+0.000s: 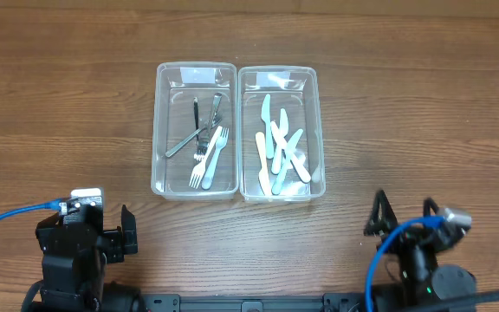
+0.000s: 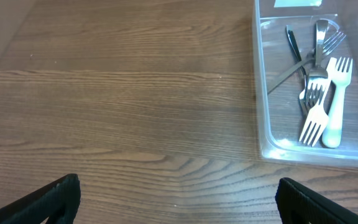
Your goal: Pack container
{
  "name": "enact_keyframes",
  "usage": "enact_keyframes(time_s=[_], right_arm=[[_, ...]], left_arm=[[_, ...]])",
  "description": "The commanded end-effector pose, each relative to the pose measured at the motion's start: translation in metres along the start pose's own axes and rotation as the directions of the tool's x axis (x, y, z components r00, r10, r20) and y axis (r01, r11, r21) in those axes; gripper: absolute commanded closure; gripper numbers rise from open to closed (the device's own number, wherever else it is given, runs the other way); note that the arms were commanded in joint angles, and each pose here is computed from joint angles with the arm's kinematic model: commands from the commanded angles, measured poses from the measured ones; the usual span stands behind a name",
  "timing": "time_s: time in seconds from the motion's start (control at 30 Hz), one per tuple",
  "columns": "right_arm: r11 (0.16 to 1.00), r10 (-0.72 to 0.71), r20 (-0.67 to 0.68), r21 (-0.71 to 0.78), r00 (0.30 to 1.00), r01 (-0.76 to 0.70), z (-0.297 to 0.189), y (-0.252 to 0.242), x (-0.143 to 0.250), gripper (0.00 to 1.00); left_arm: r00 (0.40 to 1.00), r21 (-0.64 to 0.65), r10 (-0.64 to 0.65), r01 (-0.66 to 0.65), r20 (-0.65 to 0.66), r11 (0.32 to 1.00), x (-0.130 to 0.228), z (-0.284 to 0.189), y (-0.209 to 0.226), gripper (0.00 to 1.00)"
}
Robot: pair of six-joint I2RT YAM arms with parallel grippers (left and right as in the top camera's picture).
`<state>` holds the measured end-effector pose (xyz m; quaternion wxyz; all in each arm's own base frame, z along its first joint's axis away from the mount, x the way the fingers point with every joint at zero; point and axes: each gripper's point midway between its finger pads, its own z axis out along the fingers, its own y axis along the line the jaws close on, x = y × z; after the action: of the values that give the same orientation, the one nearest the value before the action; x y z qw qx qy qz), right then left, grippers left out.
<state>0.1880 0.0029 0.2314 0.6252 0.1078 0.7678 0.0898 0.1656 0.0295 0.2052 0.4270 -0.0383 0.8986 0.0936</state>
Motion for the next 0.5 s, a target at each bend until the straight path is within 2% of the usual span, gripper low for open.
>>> enact_keyframes(time_s=[0.0, 0.2, 0.3, 0.37, 0.47], right_arm=[[0.999, 0.011, 0.073, -0.052, 0.997, -0.008, 0.025, 0.006, 0.006, 0.0], [0.998, 0.028, 0.237, -0.065, 0.971, -0.013, 0.061, -0.003, 0.023, 0.0], [0.999, -0.006, 0.215, -0.037, 0.977, 0.014, 0.067, -0.01, 0.038, 0.0], [0.996, -0.089, 0.193, -0.007, 0.977, 0.093, 0.069, -0.013, 0.044, 0.0], [0.993, -0.104, 0.187, -0.04, 0.977, 0.113, 0.069, -0.007, 0.046, 0.0]], left_arm=[[1.0, -0.014, -0.013, 0.013, 0.004, 1.0, 0.001, 0.0, 0.003, 0.0], [1.0, -0.014, -0.013, 0.013, 0.004, 1.0, 0.001, 0.0, 0.003, 0.0], [1.0, -0.014, -0.013, 0.013, 0.004, 1.0, 0.001, 0.0, 0.003, 0.0], [1.0, -0.014, -0.013, 0.013, 0.004, 1.0, 0.001, 0.0, 0.003, 0.0], [1.0, -0.014, -0.013, 0.013, 0.004, 1.0, 0.001, 0.0, 0.003, 0.0]])
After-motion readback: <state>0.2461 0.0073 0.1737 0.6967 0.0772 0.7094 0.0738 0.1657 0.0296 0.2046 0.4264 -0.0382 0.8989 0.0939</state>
